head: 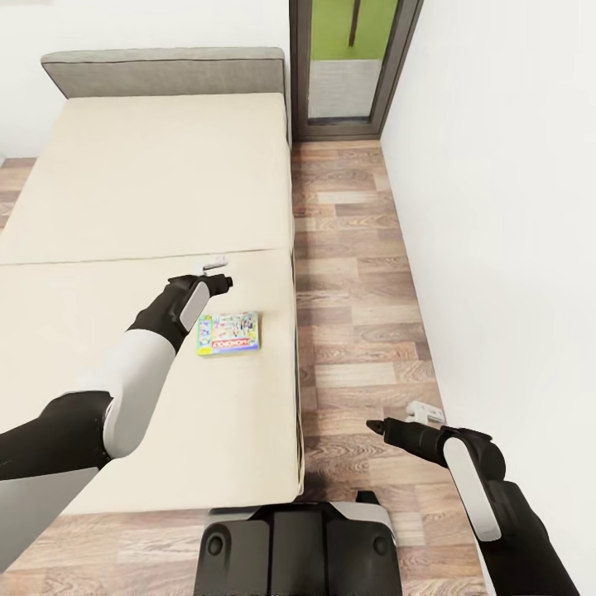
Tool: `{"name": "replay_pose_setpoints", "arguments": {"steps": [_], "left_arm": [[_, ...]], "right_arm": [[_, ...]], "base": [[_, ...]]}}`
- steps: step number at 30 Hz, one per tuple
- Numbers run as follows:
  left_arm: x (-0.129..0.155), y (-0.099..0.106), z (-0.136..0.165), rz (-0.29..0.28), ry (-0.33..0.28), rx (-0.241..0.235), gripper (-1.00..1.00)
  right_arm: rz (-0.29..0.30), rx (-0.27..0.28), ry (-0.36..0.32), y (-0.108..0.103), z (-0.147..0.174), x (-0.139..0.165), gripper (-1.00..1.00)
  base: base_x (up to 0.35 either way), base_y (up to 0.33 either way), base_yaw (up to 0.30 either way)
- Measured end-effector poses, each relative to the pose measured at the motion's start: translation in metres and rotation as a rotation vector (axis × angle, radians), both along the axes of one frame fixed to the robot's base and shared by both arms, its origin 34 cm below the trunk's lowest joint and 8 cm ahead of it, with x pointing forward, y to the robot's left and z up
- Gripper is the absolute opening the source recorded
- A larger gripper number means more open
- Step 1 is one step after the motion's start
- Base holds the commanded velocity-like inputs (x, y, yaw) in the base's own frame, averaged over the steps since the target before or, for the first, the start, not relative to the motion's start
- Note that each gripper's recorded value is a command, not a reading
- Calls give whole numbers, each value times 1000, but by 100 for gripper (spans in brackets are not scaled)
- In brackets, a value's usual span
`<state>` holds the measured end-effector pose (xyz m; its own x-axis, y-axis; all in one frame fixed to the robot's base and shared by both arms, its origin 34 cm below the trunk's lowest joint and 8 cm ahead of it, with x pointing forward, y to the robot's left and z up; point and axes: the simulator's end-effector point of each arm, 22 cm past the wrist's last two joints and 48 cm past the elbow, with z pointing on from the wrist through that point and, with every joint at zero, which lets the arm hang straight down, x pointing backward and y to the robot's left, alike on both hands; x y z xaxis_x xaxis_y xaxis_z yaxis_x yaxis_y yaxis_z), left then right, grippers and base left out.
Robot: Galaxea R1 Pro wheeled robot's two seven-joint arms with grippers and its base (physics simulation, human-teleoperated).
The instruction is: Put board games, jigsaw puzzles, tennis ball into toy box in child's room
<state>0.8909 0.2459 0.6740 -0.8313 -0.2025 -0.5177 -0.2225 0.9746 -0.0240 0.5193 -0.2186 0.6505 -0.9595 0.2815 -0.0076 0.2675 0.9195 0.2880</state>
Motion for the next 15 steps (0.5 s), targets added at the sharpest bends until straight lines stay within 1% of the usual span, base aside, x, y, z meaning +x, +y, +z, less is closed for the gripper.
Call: {"name": "replay_pose_setpoints", "arguments": {"steps": [15], "left_arm": [[-7,0,-18,2,18,1,100]], "right_arm": [[0,-6,34,-3,-13,-12,100]], "base": [[0,0,0]]}}
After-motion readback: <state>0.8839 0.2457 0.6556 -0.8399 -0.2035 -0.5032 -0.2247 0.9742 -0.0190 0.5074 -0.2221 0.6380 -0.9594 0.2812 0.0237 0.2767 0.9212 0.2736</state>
